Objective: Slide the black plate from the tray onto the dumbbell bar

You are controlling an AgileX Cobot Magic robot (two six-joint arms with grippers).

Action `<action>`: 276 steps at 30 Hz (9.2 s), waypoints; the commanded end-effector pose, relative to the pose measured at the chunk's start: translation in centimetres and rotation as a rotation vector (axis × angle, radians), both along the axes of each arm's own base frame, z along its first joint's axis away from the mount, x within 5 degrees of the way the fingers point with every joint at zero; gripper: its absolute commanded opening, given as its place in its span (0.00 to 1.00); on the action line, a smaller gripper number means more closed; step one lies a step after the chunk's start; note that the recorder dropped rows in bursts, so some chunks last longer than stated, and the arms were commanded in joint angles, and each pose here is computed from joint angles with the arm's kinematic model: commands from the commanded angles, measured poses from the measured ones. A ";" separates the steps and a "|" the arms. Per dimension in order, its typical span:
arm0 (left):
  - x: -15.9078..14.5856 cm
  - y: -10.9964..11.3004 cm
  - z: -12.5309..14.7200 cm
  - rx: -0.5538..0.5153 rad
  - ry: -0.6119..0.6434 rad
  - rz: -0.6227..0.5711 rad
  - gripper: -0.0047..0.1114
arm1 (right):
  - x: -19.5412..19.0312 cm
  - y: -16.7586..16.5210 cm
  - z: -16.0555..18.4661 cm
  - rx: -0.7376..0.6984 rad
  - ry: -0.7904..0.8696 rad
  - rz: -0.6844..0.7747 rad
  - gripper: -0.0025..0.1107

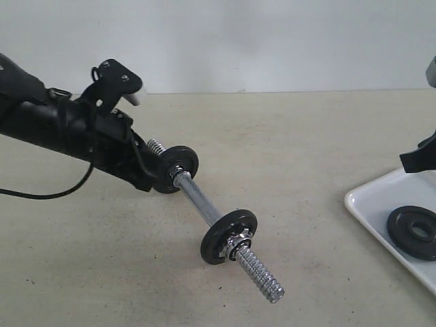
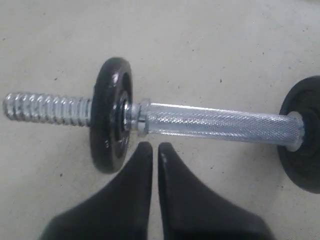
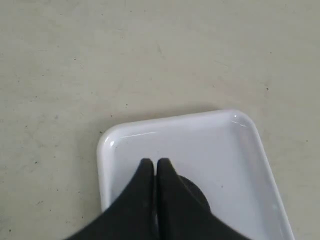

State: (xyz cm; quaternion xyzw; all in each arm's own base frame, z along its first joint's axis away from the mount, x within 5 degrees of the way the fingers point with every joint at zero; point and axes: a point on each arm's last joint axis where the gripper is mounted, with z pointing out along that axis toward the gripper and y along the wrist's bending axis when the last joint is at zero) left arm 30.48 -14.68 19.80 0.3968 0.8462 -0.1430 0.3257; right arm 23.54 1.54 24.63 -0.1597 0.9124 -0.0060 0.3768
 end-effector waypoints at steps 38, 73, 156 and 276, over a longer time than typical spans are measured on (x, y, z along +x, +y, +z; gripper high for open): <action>2.4 -5.9 -2.8 -0.418 0.613 0.817 0.48 | -0.3 0.3 -0.1 0.098 0.038 -0.051 0.02; 3.1 -6.5 -8.5 -0.504 0.840 1.105 0.40 | -0.1 0.3 0.0 0.097 0.016 -0.046 0.02; 2.1 -5.4 -9.4 0.261 0.178 -0.206 0.08 | 7.1 -1.0 -2.8 -0.156 0.603 -0.039 0.87; 1.5 -5.5 -9.4 0.238 0.251 -0.211 0.08 | 5.6 -3.2 -9.5 0.077 0.570 -0.324 0.95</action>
